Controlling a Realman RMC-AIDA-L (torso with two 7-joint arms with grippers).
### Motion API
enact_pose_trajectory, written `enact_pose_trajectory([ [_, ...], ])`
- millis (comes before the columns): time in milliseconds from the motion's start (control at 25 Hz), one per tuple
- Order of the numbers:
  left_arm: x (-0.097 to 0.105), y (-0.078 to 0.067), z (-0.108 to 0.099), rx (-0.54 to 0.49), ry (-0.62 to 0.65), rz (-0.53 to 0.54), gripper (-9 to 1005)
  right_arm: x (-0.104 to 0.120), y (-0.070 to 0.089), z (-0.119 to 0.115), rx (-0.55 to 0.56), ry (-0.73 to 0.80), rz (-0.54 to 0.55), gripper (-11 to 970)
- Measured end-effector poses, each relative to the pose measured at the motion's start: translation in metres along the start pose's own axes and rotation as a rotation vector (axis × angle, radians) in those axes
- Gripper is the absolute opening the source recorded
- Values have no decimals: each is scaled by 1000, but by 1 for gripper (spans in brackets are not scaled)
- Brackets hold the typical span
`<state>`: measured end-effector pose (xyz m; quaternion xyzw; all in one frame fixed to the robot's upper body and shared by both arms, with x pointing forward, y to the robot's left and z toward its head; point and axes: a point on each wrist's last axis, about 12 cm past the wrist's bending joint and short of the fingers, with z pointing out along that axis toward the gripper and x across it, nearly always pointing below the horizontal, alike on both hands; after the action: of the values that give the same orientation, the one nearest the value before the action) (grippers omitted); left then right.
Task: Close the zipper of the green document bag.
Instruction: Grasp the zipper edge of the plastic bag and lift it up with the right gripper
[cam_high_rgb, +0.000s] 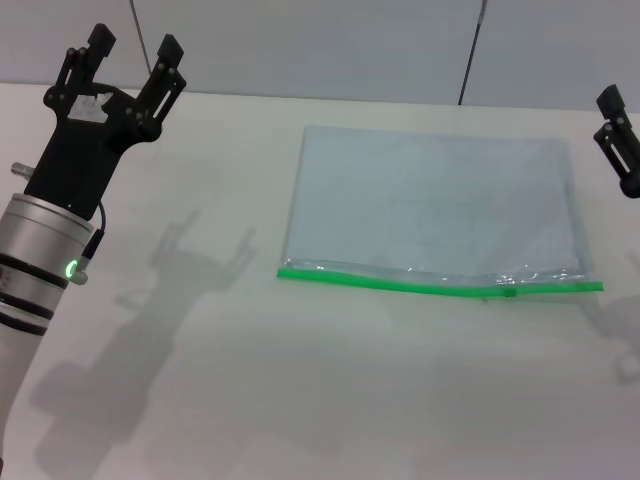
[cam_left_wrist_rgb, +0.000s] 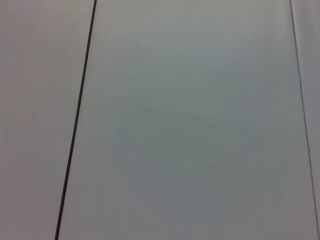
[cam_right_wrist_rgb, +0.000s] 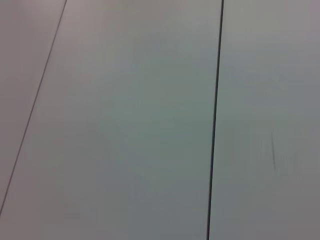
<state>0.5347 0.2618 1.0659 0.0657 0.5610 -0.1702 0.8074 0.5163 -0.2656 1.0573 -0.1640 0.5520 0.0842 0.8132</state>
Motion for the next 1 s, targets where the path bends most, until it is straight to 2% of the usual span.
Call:
enact_pose_trajectory([
  [560,0,0,0,-1,3,0,817,4,0,1,-14,36,14,788],
  [720,0,1,0,-1,3,1,816,9,-5,1,-15,78,63,786],
  [1000,0,1,0,-1,4,4,816,10,-10,-1,-20,89,43,786],
])
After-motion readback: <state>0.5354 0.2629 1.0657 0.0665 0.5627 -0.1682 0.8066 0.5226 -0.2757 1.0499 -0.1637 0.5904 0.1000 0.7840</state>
